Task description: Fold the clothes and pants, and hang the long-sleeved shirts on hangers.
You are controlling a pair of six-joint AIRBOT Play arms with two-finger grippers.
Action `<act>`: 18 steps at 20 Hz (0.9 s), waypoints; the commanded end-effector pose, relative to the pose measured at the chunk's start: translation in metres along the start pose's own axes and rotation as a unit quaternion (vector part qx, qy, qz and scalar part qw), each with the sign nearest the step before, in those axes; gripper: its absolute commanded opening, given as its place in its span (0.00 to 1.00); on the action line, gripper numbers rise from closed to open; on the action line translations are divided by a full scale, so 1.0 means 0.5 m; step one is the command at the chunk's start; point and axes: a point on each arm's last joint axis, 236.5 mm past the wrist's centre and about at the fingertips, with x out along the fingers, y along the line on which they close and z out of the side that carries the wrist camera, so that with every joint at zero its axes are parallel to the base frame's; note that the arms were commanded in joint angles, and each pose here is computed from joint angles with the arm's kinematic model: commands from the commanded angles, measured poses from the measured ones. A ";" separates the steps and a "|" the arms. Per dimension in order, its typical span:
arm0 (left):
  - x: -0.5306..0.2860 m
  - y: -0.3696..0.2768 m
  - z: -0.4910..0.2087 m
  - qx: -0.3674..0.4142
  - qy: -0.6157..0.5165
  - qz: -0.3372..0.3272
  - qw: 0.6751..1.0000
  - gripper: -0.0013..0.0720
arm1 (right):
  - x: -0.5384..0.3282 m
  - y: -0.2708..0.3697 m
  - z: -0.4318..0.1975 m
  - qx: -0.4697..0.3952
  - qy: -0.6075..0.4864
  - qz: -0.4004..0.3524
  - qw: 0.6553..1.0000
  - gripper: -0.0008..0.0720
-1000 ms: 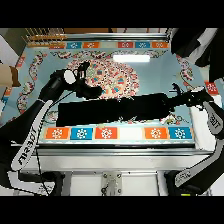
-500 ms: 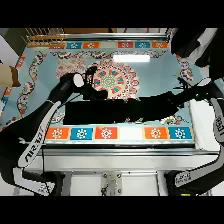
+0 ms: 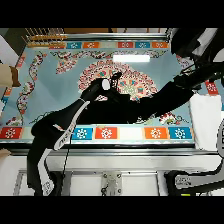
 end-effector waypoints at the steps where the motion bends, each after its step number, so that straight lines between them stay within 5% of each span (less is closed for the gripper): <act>1: 0.075 -0.057 -0.004 0.020 0.016 -0.024 0.999 0.03 | -0.048 0.100 0.016 -0.057 -0.021 -0.008 0.998 0.03; 11: 0.116 -0.039 -0.037 0.019 0.056 -0.018 0.998 0.03 | -0.061 0.255 0.019 -0.140 -0.041 0.008 0.989 0.03; 18: -0.082 0.042 0.103 -0.015 -0.026 -0.016 0.999 0.03 | -0.035 0.345 -0.001 -0.174 -0.035 0.023 0.984 0.03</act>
